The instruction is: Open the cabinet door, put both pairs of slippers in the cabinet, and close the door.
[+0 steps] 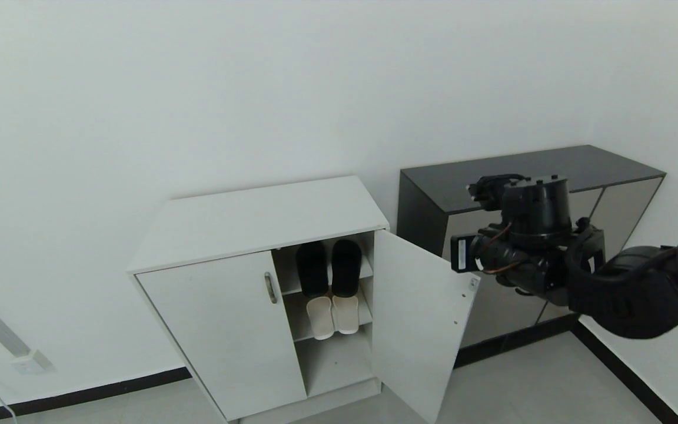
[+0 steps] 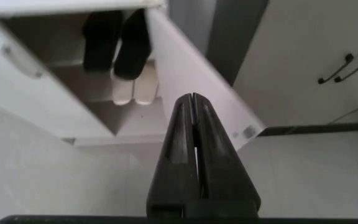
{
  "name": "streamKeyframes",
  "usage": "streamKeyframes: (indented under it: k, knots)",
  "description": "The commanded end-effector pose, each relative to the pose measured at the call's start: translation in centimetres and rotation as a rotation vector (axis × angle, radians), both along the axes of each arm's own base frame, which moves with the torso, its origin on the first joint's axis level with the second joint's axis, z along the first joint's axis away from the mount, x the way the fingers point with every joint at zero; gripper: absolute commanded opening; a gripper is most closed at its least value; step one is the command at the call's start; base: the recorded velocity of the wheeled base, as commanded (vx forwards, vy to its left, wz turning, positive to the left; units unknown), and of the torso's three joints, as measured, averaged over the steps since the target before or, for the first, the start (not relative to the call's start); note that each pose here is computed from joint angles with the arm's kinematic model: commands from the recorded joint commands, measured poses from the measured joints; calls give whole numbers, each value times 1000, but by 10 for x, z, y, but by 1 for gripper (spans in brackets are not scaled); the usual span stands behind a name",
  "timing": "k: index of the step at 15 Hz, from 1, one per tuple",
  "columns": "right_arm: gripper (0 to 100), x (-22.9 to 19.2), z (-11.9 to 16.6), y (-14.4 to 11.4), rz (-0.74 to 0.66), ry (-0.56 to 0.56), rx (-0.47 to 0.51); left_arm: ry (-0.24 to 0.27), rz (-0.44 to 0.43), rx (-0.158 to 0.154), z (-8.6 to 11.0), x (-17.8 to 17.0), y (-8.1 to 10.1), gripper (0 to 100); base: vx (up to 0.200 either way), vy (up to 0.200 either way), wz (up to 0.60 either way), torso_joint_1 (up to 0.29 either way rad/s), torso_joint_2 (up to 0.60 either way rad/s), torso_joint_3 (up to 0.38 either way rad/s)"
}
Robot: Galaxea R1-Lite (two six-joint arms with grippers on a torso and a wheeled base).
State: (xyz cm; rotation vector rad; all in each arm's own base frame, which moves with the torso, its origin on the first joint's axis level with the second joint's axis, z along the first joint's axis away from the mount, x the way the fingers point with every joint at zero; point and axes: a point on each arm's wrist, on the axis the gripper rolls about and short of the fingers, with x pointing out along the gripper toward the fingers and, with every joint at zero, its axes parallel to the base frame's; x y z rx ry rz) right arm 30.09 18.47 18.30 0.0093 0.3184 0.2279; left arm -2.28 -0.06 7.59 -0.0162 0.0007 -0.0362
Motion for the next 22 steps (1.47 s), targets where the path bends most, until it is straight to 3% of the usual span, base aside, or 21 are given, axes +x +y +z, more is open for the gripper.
streamKeyframes:
  k: [1, 10, 14, 22]
  knots:
    - [0, 35, -2, -9, -47, 19, 24, 0, 2, -2, 0, 0, 0, 0, 0, 0, 0, 0, 0, 0]
    - [0, 108, -60, -14, -136, 92, 14, 0, 2, -2, 0, 0, 0, 0, 0, 0, 0, 0, 0, 0]
    - [0, 117, -78, -16, -149, 120, -1, 0, 2, -2, 0, 0, 0, 0, 0, 0, 0, 0, 0, 0]
    - [0, 119, -89, -16, -153, 145, -13, 0, 4, -2, 0, 0, 0, 0, 0, 0, 0, 0, 0, 0]
